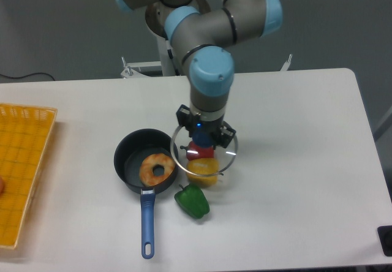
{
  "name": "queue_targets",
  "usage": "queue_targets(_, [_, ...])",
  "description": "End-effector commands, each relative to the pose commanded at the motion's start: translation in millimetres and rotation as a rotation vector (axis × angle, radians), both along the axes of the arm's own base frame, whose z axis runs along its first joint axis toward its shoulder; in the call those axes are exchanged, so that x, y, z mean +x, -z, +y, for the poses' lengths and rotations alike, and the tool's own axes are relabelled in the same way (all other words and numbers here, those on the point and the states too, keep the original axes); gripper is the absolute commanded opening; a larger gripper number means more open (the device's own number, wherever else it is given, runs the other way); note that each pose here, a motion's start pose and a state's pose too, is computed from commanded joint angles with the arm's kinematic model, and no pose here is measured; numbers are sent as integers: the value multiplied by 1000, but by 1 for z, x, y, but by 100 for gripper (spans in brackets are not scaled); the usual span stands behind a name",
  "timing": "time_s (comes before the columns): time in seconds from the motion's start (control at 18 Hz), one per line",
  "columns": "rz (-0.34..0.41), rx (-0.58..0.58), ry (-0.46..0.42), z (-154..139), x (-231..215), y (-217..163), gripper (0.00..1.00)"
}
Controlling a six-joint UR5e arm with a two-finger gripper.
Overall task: Close the pot lid
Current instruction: 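Carry the glass lid over to the dark frying pan, then lower the glass lid onto the pan rim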
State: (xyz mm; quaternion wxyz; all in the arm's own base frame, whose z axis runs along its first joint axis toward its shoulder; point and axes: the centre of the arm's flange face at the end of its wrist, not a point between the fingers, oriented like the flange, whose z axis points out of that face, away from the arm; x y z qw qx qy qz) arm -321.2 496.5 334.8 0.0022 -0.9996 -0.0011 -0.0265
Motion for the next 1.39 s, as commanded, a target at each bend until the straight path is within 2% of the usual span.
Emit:
queue_targets(0.39, [23,19,-21,16,31,11,43])
queue_targets(1.39, [11,3,-29,39,76,21,43])
